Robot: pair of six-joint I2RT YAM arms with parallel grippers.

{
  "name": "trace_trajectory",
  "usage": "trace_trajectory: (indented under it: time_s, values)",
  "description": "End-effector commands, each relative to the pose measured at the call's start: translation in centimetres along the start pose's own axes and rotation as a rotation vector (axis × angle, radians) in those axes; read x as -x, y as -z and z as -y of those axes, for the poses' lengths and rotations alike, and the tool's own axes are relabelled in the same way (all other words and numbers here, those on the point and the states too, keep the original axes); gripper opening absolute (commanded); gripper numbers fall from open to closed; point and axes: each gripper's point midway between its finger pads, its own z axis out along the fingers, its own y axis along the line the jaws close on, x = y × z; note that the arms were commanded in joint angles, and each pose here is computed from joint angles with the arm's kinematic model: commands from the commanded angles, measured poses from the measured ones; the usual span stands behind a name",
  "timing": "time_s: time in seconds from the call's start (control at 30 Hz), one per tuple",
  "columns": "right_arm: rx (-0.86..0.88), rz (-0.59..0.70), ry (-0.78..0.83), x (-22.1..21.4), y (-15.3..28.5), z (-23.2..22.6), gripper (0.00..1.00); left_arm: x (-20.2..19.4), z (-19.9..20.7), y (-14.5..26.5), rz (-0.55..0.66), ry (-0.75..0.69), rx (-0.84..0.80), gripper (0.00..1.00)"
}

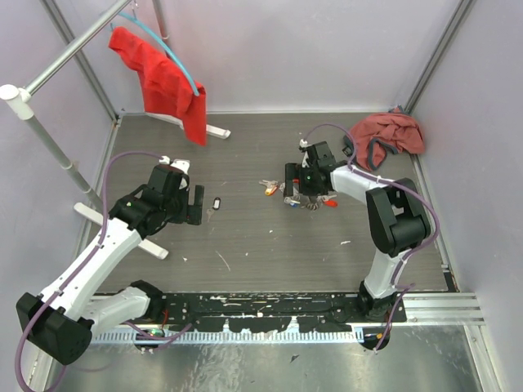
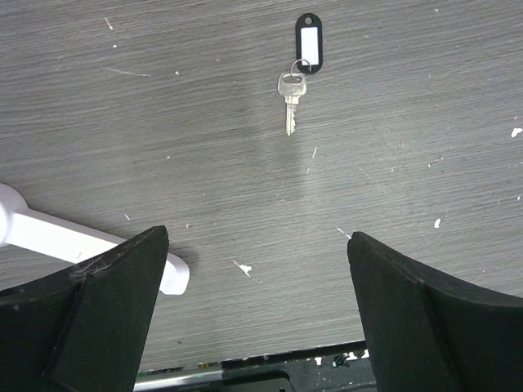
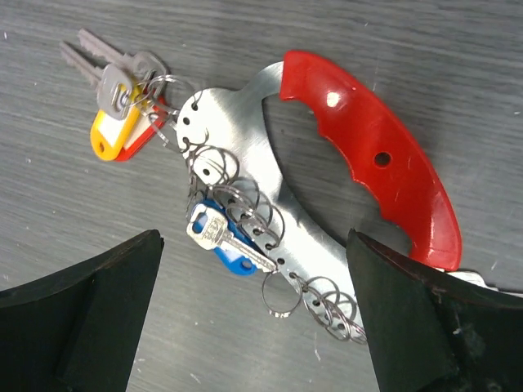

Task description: Put the keys on the keyring

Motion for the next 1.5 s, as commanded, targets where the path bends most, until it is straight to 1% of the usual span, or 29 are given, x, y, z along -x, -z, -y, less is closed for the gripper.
trace_trajectory:
  time_s: [0.0, 0.1, 0.2, 0.27, 0.4, 0.43, 0.5, 0.63, 0.77, 1.03, 1.17, 1.4, 1.47]
  values:
    - [-0.078, 0.135, 0.043, 3.4, 3.1, -0.9, 1.0, -0.8, -0.1, 0.0, -0.031, -0.014, 0.001, 0.98]
    - [-0.113, 0.186, 0.095, 4.9, 4.3, -2.0, 1.0, -0.8, -0.1, 0.0, -0.031, -0.014, 0.001, 0.98]
    - [-0.104, 0.186, 0.159, 5.1, 4.0, -4.0, 0.96, -0.8, -0.2, -0.1, -0.033, -0.015, 0.004, 0.98]
    - [-0.088, 0.16, 0.195, 4.8, 3.3, -5.1, 0.9, -0.9, -0.2, -0.1, -0.036, -0.017, 0.006, 0.98]
    - [-0.059, 0.113, 0.233, 4.3, 1.7, -6.4, 0.71, -0.9, -0.1, -0.2, -0.043, -0.018, 0.003, 0.98]
    - [-0.055, 0.106, 0.236, 4.3, 1.4, -6.5, 0.67, -1.0, -0.1, -0.2, -0.045, -0.018, 0.001, 0.98]
    - [-0.065, 0.089, 0.243, 4.4, 1.0, -6.4, 0.64, -1.0, 0.0, -0.2, -0.046, -0.02, -0.001, 0.98]
    - [-0.133, 0.06, 0.25, 4.4, 0.6, -5.4, 0.63, -1.0, 0.0, -0.2, -0.047, -0.02, -0.003, 0.98]
    - [-0.169, 0.041, 0.244, 4.0, 0.3, -4.8, 0.59, -1.0, 0.0, -0.3, -0.049, -0.02, -0.002, 0.98]
    - [-0.146, 0.025, 0.269, 4.0, -1.1, -5.2, 0.57, -1.1, 0.1, -0.3, -0.053, -0.023, -0.006, 0.99]
    - [-0.146, 0.026, 0.275, 4.4, -1.5, -5.3, 0.52, -1.1, 0.1, -0.3, -0.054, -0.023, -0.005, 0.99]
    - [-0.153, 0.02, 0.28, 4.5, -1.9, -5.2, 0.38, -1.1, 0.1, -0.4, -0.059, -0.027, -0.005, 0.99]
    - [-0.162, 0.014, 0.282, 4.4, -2.0, -5.0, 0.36, -1.2, 0.1, -0.4, -0.061, -0.026, -0.007, 0.99]
